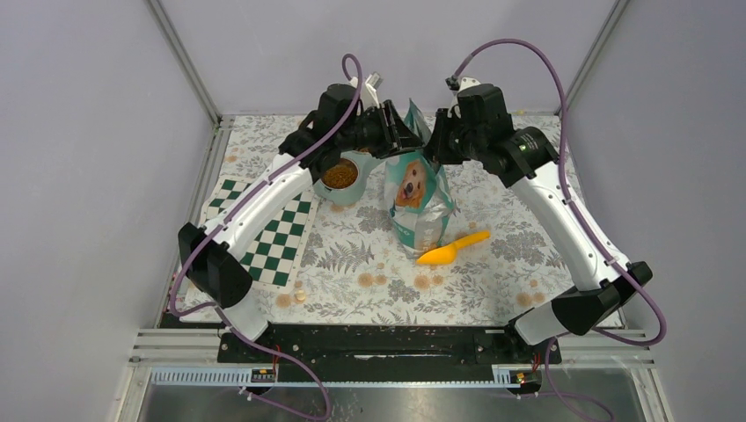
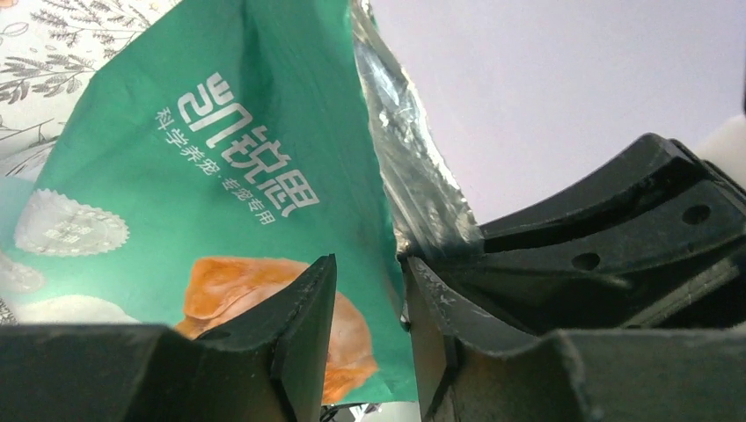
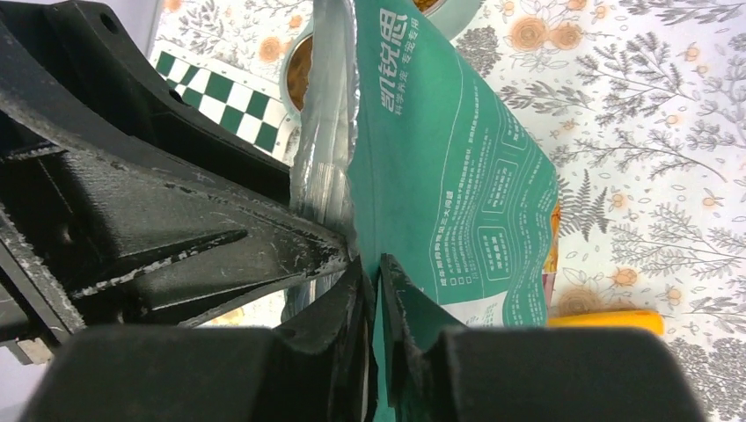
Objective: Serve the pet food
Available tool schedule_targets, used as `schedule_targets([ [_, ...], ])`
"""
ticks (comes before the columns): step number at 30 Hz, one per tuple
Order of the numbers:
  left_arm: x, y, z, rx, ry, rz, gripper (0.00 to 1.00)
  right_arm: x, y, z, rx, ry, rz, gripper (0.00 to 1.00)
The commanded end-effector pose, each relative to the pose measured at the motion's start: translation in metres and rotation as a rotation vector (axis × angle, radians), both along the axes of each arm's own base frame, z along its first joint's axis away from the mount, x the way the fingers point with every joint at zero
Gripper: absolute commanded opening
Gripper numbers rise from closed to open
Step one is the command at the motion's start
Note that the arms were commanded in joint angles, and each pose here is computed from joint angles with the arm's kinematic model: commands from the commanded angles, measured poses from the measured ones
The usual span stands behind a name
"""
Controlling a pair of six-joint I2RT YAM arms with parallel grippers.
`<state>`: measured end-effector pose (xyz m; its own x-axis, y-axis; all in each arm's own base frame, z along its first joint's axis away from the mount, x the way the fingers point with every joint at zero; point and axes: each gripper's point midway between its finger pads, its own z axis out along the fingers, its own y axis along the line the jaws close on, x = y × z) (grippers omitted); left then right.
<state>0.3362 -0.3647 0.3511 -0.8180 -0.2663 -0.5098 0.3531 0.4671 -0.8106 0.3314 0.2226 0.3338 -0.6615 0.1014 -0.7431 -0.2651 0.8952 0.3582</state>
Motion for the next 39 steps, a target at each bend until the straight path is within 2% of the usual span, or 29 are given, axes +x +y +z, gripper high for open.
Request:
schedule_targets([
  [1,0.007,-0.004,0.012,0.047,-0.061,0.027,0.34,0.003,-0.003,0.016,-0.068,-0.077,-0.013,0.15],
  [3,0.011,-0.002,0.009,0.077,-0.066,0.050,0.32,0.004,-0.003,0.016,-0.080,-0.085,-0.015,0.14],
  [6,0.015,0.002,0.009,0.107,-0.076,0.072,0.19,0.006,-0.007,0.023,-0.091,-0.110,-0.038,0.07],
  [7,0.016,0.004,0.010,0.115,-0.082,0.078,0.13,0.007,-0.010,0.028,-0.095,-0.127,-0.051,0.05],
  [8,0.016,0.006,0.011,0.124,-0.089,0.084,0.03,0.008,-0.014,0.033,-0.102,-0.144,-0.063,0.02],
  [9,0.017,0.008,0.015,0.131,-0.104,0.096,0.00,0.010,-0.020,0.038,-0.117,-0.166,-0.091,0.00],
  [17,0.030,0.054,0.056,0.221,-0.235,0.256,0.00,0.029,-0.071,0.097,-0.246,-0.353,-0.282,0.00],
  [23,0.046,0.083,0.076,0.199,-0.272,0.345,0.00,0.049,-0.111,0.146,-0.235,-0.456,-0.395,0.00],
  [30,0.061,0.073,0.107,0.120,-0.330,0.327,0.00,0.061,-0.143,0.199,-0.210,-0.580,-0.485,0.00],
  [36,0.061,0.056,0.121,0.024,-0.333,0.279,0.00,0.058,-0.157,0.219,-0.222,-0.649,-0.519,0.00],
  [39,0.058,0.043,0.114,-0.018,-0.309,0.229,0.00,0.059,-0.155,0.218,-0.224,-0.661,-0.498,0.00],
])
